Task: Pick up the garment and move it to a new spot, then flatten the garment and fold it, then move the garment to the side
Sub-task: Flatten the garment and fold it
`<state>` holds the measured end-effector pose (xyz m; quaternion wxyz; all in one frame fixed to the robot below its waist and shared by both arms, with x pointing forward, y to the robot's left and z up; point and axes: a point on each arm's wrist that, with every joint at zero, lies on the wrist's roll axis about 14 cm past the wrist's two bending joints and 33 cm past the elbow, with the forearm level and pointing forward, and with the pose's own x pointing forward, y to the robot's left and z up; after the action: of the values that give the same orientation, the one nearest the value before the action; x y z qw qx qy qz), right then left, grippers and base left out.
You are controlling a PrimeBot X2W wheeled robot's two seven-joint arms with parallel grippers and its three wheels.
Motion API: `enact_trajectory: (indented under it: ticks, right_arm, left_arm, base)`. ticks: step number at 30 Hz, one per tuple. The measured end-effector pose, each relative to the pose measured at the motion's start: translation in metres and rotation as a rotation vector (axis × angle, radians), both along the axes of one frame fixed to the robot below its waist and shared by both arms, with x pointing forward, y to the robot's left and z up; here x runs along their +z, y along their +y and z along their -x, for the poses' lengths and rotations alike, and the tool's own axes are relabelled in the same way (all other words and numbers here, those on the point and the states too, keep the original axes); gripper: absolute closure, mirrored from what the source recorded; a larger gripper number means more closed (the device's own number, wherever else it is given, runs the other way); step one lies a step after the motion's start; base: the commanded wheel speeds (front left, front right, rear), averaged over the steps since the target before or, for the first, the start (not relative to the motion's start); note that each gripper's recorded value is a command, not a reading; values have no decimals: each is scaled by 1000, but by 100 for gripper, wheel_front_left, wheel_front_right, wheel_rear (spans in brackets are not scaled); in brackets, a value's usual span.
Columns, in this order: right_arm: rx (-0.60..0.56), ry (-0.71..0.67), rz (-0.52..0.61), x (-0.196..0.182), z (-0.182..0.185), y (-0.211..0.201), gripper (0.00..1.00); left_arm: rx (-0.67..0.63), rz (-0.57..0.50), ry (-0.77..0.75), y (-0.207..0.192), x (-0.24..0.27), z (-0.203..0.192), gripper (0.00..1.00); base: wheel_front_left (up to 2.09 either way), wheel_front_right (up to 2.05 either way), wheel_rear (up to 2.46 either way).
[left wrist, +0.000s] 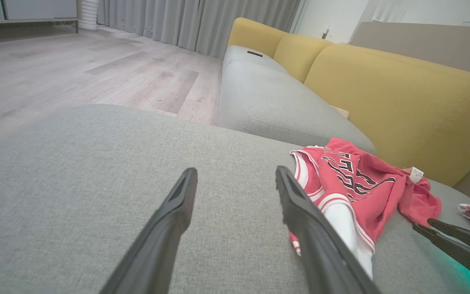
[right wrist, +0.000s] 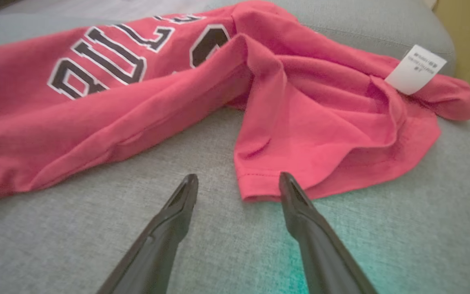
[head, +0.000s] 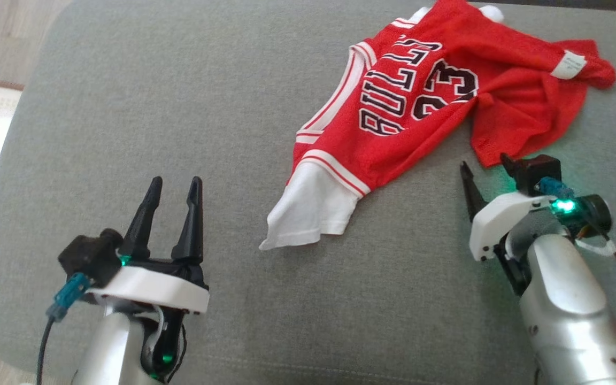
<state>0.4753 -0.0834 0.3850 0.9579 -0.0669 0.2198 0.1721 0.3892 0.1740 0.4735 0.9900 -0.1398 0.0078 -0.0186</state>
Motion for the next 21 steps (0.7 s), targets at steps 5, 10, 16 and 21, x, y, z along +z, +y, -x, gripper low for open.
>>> enact_trajectory:
  ticks: [5,10,16,21]
  right_arm:
    - [-40,59,21,-16,-11,-12,0]
    - [-85,50,12,-16,-17,-26,100]
    - [-151,15,-28,-14,-8,-47,100]
    - [-208,-41,-69,1,-2,-64,100]
  left_arm:
    - [5,10,21,1,-7,0,0]
    - [-28,16,28,-10,-10,-5,0]
    - [-66,22,7,-23,-5,-14,0]
    - [-95,30,-15,-33,1,-19,0]
  base:
    - [0,0,0]
    - [0,0,0]
    - [0,0,0]
    - [0,0,0]
